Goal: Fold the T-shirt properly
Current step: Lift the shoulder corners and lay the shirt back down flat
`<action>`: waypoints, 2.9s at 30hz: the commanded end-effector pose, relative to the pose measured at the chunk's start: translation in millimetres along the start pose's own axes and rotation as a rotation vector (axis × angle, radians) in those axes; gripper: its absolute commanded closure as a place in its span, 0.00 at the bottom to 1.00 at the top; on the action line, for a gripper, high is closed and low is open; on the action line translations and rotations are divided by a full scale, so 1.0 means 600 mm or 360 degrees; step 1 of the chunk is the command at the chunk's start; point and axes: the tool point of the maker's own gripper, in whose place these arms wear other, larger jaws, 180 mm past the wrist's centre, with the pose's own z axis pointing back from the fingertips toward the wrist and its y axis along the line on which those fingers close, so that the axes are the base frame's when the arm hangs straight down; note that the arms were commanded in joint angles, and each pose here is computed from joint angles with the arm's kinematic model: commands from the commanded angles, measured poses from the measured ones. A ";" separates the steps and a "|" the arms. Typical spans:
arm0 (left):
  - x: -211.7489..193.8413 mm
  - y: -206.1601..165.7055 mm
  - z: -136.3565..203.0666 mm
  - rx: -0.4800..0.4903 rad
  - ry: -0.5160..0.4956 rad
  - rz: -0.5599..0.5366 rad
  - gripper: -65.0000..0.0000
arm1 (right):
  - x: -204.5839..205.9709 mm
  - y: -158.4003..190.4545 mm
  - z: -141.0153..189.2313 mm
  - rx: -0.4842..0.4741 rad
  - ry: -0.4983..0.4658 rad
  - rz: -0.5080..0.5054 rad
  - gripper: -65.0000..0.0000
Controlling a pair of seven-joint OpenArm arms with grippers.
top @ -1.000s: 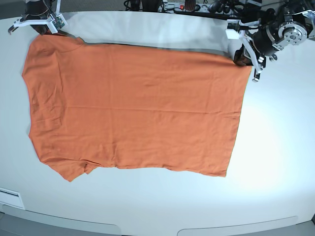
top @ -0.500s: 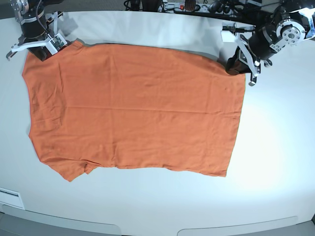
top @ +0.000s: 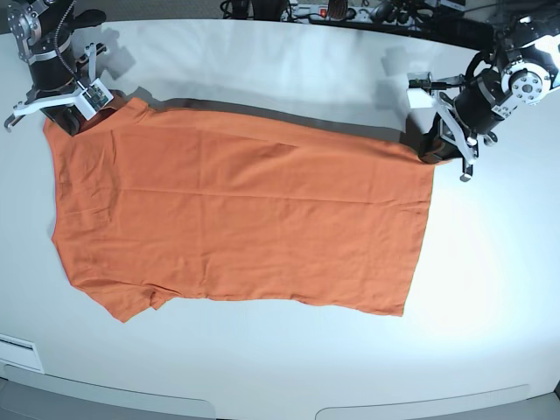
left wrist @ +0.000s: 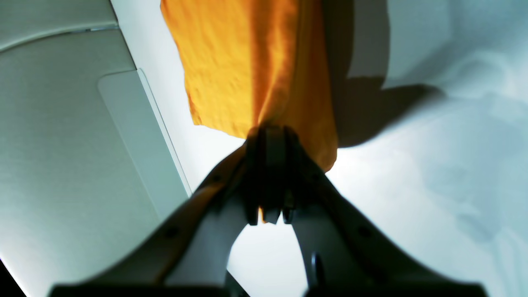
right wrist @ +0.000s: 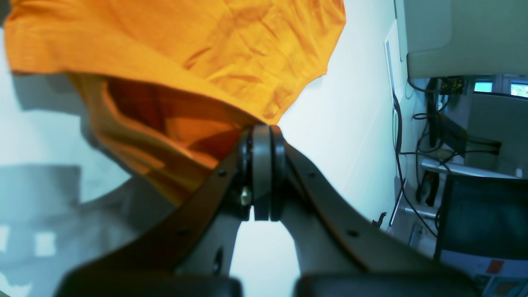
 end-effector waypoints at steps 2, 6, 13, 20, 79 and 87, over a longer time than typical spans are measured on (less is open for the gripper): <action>-0.006 0.014 -0.001 0.0048 0.0001 -0.0017 1.00 | 0.013 -0.020 0.000 -0.0059 -0.0053 0.0017 1.00; 0.000 0.017 -0.009 0.0068 -0.0019 0.0008 1.00 | 0.019 -0.021 -0.018 -0.0024 -0.0088 -0.0035 1.00; -0.007 0.053 -0.010 0.0132 -0.0025 -0.0009 1.00 | 0.008 -0.035 -0.052 -0.0039 -0.0070 -0.0084 1.00; 0.012 0.056 -0.010 0.0059 -0.0154 0.0037 1.00 | 0.037 -0.044 -0.064 0.0003 -0.0180 -0.0152 1.00; -0.080 0.145 -0.146 0.0356 -0.0006 0.0579 1.00 | 0.028 -0.098 -0.184 0.0143 -0.0228 -0.0502 1.00; -0.069 0.146 -0.146 0.0353 -0.0062 0.0571 1.00 | 0.028 -0.095 -0.184 0.0150 -0.0225 -0.0507 1.00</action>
